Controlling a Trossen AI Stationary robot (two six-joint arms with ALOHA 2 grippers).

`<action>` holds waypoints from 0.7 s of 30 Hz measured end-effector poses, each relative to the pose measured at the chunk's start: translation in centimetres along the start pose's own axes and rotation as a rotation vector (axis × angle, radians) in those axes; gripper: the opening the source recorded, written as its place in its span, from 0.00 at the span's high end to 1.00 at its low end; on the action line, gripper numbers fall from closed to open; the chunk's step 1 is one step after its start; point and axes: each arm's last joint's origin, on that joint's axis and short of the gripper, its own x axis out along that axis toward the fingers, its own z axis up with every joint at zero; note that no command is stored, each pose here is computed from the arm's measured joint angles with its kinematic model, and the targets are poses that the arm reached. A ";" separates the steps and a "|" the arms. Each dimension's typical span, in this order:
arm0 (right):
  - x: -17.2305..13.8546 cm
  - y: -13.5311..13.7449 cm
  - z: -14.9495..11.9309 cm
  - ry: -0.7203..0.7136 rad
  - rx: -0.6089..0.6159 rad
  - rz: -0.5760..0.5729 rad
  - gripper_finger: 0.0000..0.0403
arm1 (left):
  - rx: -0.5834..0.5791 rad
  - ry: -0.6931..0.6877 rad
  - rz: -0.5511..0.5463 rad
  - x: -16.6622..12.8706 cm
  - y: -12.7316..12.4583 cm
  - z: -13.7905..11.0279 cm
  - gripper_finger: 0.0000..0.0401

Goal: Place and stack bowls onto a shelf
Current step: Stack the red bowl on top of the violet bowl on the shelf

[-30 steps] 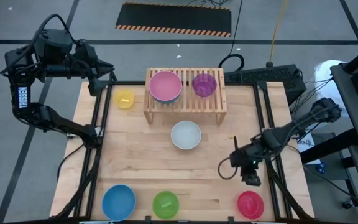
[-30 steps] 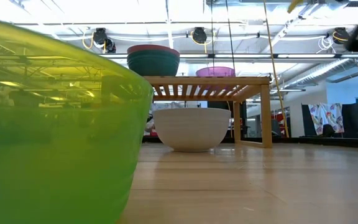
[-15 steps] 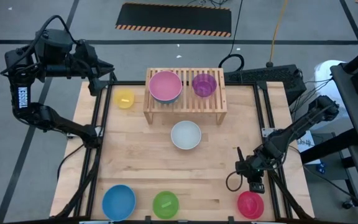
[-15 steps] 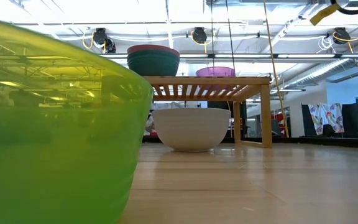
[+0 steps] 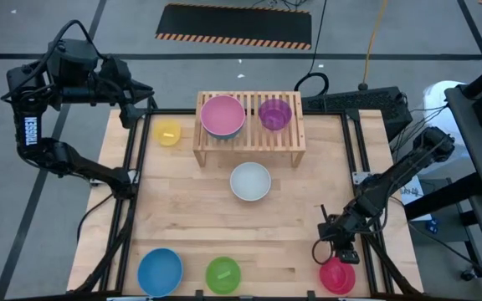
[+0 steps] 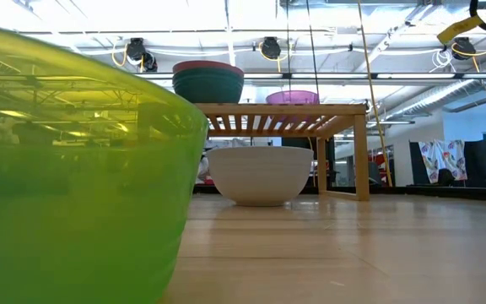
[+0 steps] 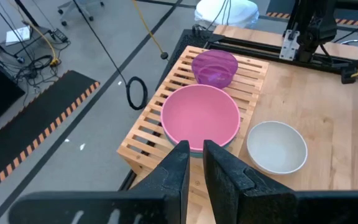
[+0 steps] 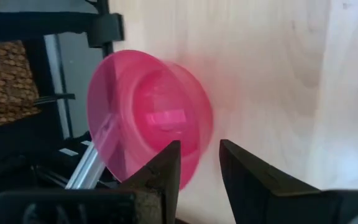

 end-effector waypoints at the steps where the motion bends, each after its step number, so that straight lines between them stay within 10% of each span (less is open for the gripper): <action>1: 0.1 0.0 0.0 -0.003 0.003 0.006 0.74 | 0.000 0.000 0.000 0.0 0.0 0.0 0.87; 21: 1.2 -0.9 -0.2 -0.020 -0.025 0.027 0.74 | 0.012 0.000 -0.002 0.0 0.0 0.0 0.87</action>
